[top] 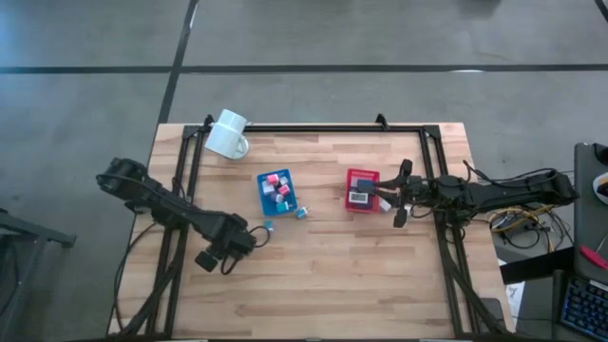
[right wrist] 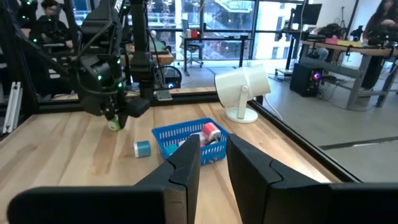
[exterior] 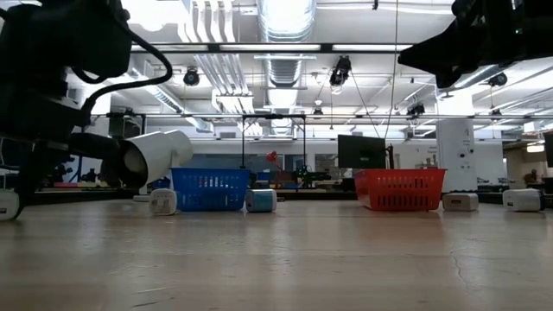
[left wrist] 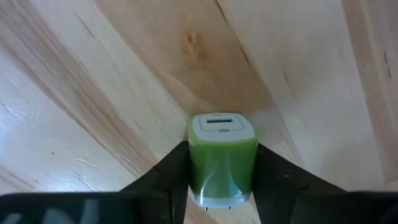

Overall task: Pick & Place Office items
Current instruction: Put the green charger adapter into the blue bin

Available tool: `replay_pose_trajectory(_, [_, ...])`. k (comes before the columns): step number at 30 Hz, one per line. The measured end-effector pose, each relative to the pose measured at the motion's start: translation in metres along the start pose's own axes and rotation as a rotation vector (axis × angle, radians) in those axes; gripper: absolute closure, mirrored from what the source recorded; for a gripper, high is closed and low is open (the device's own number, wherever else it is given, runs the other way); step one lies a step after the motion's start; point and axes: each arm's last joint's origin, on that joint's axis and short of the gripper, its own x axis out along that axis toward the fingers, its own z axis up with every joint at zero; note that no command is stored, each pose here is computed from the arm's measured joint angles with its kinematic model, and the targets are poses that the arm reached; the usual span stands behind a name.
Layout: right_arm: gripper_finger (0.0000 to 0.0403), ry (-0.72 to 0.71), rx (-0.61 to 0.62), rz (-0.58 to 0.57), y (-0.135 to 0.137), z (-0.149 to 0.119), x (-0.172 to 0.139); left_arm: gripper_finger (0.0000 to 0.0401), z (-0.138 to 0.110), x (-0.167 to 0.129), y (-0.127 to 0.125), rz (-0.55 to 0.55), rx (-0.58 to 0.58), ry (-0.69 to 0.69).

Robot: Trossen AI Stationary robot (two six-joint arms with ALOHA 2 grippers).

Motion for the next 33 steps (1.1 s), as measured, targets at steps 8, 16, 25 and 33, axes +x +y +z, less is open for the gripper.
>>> replay_pose_trajectory(8, [0.0321, 0.0, 0.0, 0.0, 0.0, 0.0, 0.0, 0.0265, 0.015, -0.018, 0.001, 0.014, -0.012, -0.159])
replay_pose_trajectory(16, [0.0332, 0.0, 0.004, 0.0, 0.0, 0.0, 0.0, 0.0265, 0.004, -0.075, 0.012, 0.152, -0.064, -0.586])
replay_pose_trajectory(25, [0.0333, 0.006, 0.002, 0.0, 0.0, -0.001, 0.001, 0.0265, -0.037, -0.086, 0.023, 0.316, -0.186, -1.204])
replay_pose_trajectory(33, [0.0336, 0.004, -0.001, 0.0, 0.0, -0.001, 0.001, 0.0265, -0.073, -0.062, 0.021, 0.476, -0.393, -1.388])
